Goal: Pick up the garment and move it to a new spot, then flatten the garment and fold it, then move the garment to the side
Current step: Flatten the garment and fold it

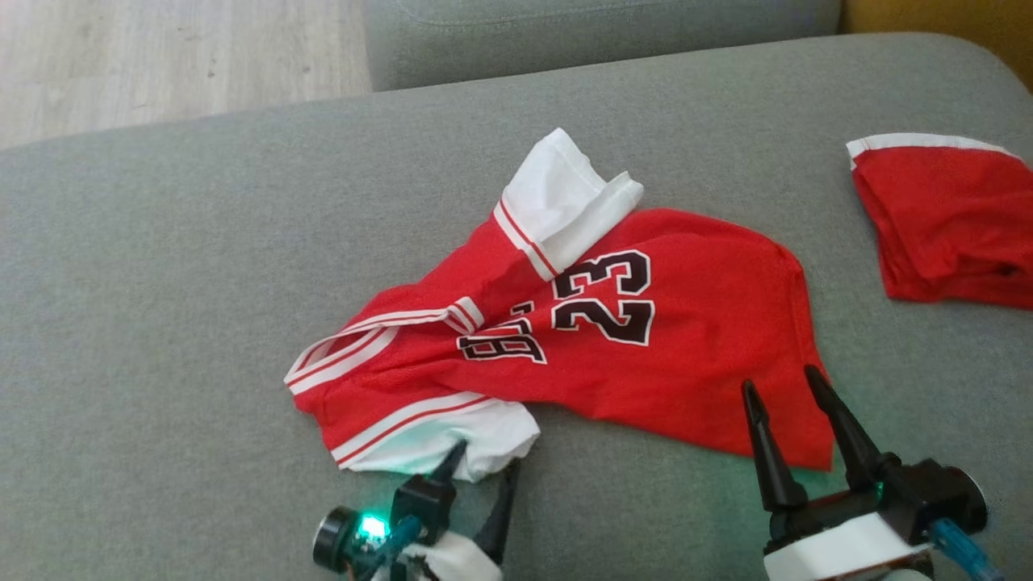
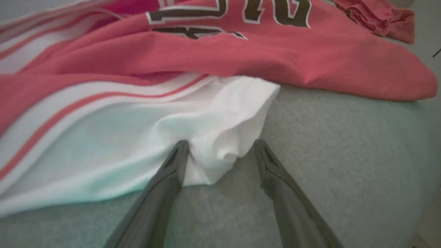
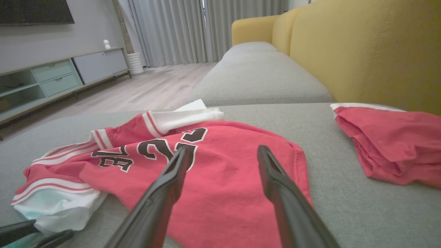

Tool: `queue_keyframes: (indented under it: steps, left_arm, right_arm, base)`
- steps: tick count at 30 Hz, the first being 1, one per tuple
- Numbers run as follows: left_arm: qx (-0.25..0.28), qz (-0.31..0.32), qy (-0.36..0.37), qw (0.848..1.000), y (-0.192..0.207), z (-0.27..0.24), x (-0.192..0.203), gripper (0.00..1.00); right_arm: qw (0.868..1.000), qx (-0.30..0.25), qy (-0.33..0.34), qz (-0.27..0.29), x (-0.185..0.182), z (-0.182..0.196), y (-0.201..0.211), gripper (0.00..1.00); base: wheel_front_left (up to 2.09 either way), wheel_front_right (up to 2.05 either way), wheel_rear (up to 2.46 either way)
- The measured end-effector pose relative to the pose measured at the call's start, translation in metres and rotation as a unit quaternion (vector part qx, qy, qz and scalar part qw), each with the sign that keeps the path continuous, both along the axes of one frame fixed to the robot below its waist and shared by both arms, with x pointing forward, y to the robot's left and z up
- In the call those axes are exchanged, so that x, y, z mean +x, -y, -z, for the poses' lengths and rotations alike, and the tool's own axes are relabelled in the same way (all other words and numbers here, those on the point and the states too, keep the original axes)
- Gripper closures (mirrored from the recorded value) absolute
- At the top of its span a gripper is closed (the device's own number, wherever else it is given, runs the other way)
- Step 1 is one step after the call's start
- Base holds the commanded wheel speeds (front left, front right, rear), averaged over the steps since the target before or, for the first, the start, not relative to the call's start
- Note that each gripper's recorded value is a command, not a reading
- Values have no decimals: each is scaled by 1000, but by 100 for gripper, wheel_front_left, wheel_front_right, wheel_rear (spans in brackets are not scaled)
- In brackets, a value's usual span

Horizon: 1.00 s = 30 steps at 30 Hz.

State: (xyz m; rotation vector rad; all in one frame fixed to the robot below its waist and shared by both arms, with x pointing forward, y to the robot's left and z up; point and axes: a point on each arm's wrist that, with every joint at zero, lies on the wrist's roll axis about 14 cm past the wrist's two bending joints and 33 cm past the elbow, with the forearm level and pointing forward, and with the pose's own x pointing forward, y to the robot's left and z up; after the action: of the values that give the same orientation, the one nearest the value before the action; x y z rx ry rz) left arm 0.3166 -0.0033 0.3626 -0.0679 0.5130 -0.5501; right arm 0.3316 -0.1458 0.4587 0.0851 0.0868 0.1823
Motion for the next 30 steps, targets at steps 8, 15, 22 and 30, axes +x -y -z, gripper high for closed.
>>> queue_keyframes:
  steps: [8,15,22,30]
  left_arm:
    - [53,-43,38,997,-17,1,23,0]
    - [85,-59,51,993,-36,3,22,0]
    - [118,-92,76,986,-68,-2,27,0]
    - [118,-124,110,979,-82,-19,33,0]
  right_arm:
    - [1000,-2,-1,4,-2,0,3,0]
    - [1000,1,11,-1,-4,-6,0,0]
    - [1000,2,20,-8,-4,-12,-4,0]
    - [1000,2,27,-11,-5,-15,-6,0]
  base:
    - [0,0,0]
    - [0,0,0]
    - [0,0,0]
    - [0,0,0]
